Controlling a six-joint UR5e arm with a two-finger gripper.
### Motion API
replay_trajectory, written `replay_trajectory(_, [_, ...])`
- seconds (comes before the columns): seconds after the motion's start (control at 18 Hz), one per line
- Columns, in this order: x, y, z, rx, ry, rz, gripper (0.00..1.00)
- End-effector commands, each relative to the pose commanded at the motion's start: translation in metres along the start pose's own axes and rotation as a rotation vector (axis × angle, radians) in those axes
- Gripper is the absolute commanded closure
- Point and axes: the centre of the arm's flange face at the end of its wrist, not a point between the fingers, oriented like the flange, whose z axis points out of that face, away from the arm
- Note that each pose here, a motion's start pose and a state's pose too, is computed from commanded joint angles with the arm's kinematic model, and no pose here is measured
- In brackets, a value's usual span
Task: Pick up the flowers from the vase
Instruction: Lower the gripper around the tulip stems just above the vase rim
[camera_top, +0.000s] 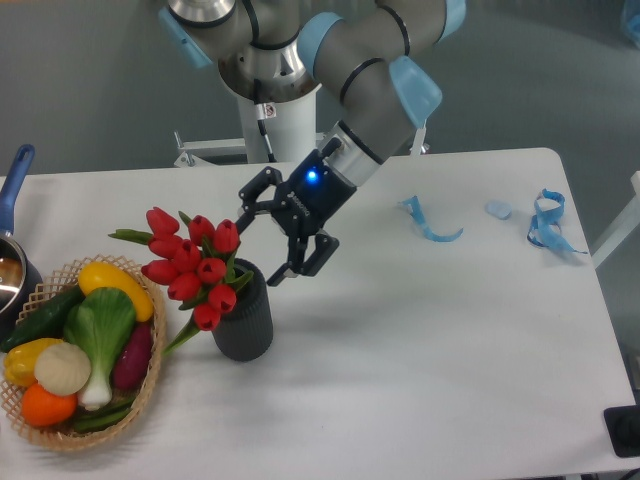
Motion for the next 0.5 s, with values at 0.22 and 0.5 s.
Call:
replay_trajectory(0.22, [-0.003, 0.002, 0.014, -0.002, 0.016, 0.013, 0.00])
replay_trajectory(0.5, [-0.007, 0.010, 0.031, 0.005, 0.036, 0.017, 0.00])
